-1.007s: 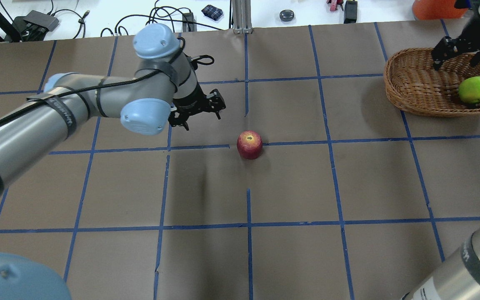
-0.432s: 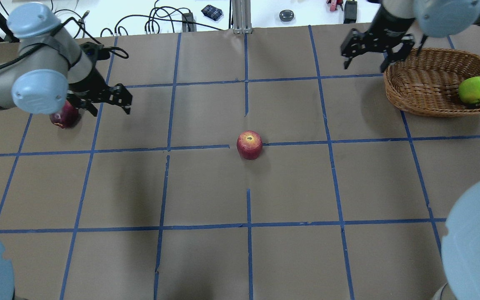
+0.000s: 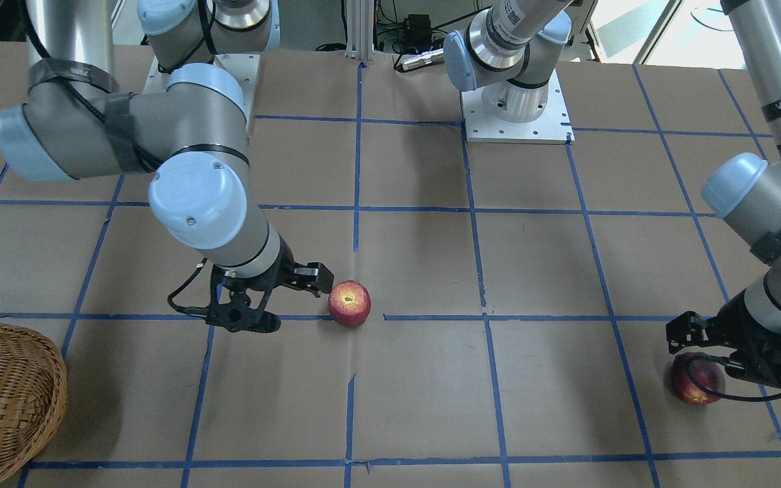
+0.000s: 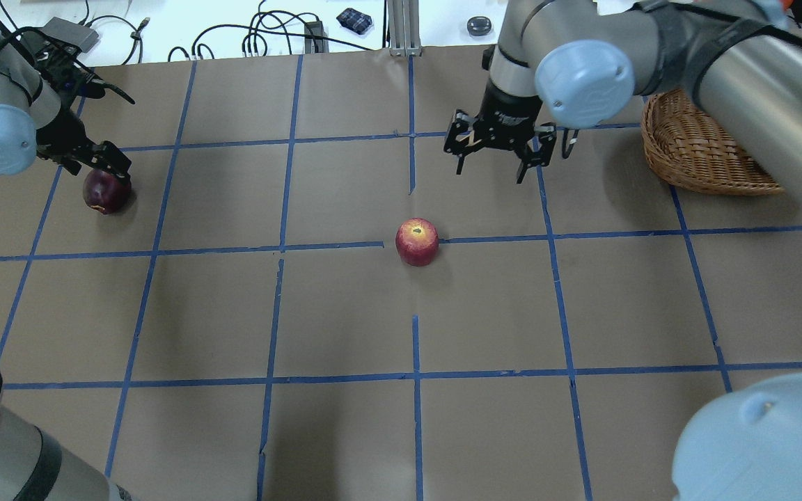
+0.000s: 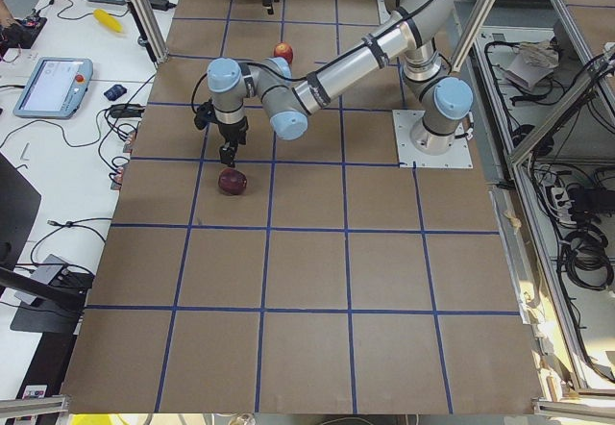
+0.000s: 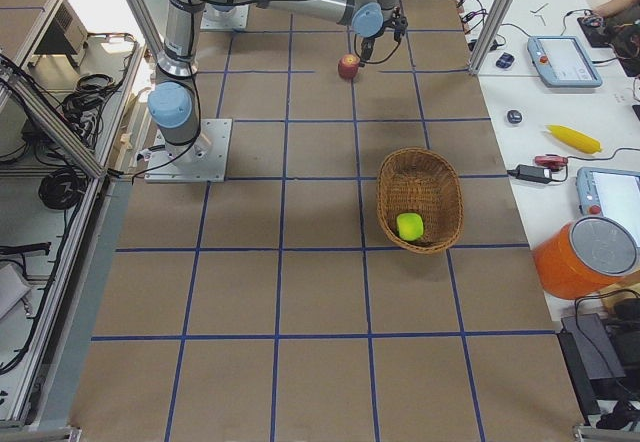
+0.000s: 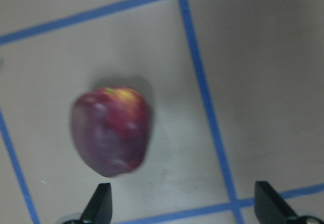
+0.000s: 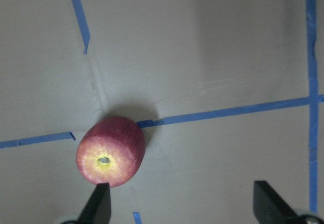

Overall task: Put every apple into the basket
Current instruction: 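Grasp lighter red apple with right gripper while left grasps dark red apple, then carry lighter red apple to basket with right while left moves dark apple center, then release dark red apple at center with left gripper while right releases its apple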

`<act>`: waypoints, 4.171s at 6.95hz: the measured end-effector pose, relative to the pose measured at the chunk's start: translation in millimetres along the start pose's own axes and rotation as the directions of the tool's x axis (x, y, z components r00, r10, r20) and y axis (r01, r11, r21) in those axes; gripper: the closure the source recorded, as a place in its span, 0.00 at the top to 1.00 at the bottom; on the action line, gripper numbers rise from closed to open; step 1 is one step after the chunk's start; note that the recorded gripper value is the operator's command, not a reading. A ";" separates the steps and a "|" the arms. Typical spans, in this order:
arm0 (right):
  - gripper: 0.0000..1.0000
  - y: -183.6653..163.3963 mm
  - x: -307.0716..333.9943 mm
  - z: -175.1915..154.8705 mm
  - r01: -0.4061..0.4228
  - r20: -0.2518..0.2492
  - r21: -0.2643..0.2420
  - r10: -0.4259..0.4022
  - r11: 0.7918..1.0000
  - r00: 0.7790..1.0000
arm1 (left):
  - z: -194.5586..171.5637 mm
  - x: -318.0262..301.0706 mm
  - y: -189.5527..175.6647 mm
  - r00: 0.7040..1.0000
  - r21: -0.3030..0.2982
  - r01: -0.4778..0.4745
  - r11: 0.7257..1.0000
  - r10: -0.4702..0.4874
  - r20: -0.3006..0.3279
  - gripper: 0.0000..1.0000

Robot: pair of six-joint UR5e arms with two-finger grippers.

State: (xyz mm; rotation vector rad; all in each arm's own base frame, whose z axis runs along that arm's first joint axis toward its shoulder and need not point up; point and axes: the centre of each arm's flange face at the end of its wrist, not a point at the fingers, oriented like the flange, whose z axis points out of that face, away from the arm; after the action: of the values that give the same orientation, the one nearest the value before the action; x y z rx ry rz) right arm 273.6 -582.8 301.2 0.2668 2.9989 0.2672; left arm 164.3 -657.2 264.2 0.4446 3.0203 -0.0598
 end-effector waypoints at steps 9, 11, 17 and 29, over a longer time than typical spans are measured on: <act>0.00 0.1 -49.3 106.4 -0.003 0.030 0.032 0.002 0.999 1.000 | 84.4 -47.6 13.5 0.993 0.023 -0.012 1.000 0.014 -0.120 0.45; 0.00 -21.1 -18.7 41.8 -0.061 0.051 0.106 0.056 0.993 0.997 | 72.2 -37.3 10.2 0.990 -0.014 -0.002 1.000 0.000 -0.140 0.44; 0.00 -124.7 309.9 -97.0 -0.010 -0.123 0.208 0.036 0.978 0.992 | 0.0 252.3 -6.2 0.830 -0.305 0.432 0.849 -0.507 -0.234 0.35; 1.00 -134.0 360.6 -89.7 0.129 -0.147 0.168 -0.105 0.977 0.984 | -113.6 462.2 -13.5 0.852 -0.156 0.484 0.861 -0.504 -0.144 1.00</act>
State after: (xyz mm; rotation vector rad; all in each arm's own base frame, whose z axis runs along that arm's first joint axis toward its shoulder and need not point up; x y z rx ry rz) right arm -112.8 -660.6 327.2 0.0895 3.1641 0.0071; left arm -289.7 -532.2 334.8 -0.3718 3.2048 0.1265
